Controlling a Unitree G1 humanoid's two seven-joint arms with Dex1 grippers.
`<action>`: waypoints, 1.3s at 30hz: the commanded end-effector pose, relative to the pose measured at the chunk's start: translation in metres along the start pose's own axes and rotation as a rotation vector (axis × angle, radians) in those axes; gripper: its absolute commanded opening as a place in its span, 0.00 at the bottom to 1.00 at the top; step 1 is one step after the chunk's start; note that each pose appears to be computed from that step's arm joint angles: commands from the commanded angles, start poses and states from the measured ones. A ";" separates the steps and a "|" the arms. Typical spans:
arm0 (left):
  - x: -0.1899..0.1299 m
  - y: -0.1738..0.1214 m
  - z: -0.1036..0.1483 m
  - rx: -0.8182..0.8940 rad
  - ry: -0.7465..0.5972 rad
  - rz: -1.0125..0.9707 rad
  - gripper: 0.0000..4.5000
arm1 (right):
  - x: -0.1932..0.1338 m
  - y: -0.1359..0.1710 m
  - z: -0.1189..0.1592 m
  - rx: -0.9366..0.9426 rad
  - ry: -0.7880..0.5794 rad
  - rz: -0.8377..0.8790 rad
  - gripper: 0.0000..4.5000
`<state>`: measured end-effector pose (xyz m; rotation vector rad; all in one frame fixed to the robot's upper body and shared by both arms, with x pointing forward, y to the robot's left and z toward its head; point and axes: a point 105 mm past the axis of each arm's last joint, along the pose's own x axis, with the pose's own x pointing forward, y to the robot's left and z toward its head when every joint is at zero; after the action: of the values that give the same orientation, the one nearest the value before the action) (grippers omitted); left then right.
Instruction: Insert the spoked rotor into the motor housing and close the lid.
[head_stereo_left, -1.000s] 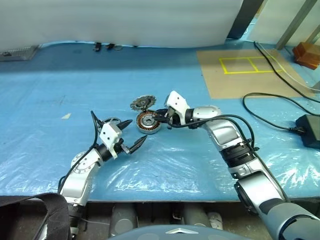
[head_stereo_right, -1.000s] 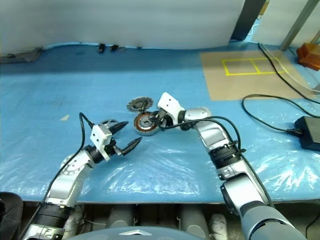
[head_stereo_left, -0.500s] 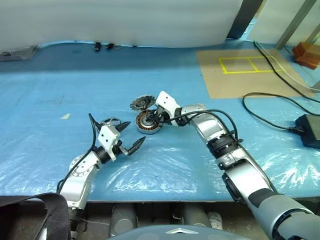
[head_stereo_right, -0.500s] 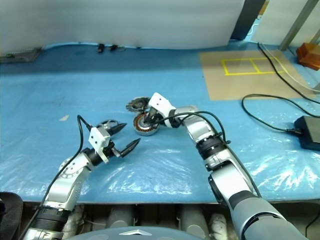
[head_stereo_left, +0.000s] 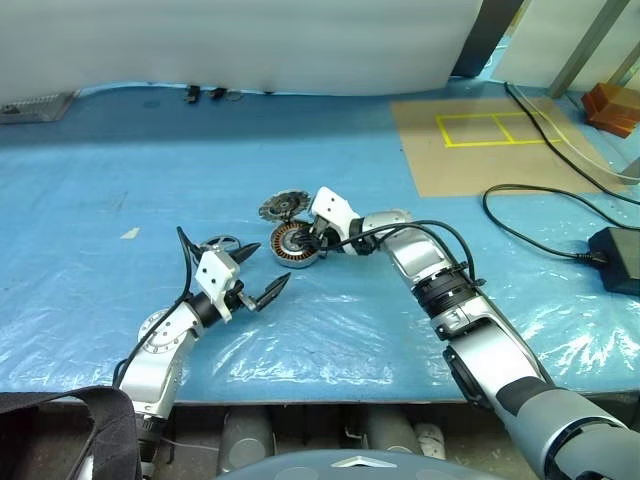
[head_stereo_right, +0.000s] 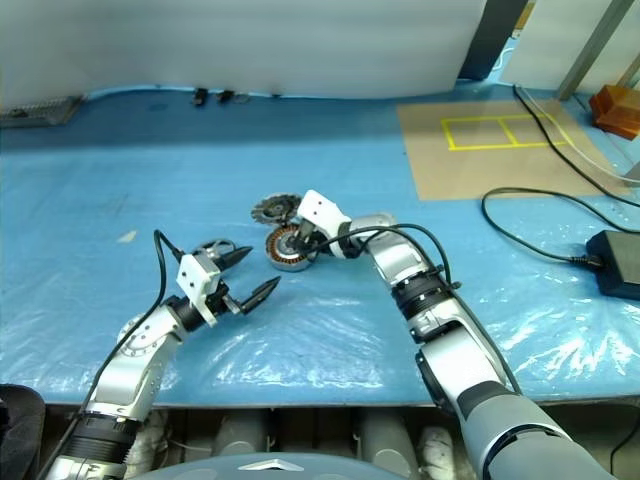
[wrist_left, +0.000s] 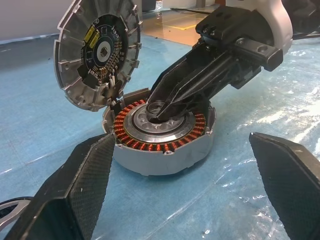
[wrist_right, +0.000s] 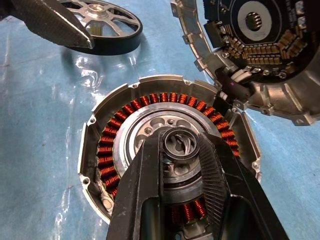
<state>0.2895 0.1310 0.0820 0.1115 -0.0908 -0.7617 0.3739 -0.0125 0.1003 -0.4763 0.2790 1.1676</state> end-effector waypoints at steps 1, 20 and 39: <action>-0.002 0.003 0.009 0.021 -0.027 0.008 1.00 | 0.001 0.003 0.013 -0.042 -0.033 0.010 0.15; -0.002 0.004 0.007 0.019 -0.022 0.015 1.00 | 0.003 0.010 0.002 -0.072 0.010 0.036 0.15; 0.000 0.005 0.005 0.027 -0.012 0.008 1.00 | 0.003 0.006 0.000 -0.059 0.012 0.035 0.15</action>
<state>0.2907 0.1319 0.0804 0.1153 -0.0832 -0.7588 0.3689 -0.0096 0.0984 -0.5283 0.2676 1.2130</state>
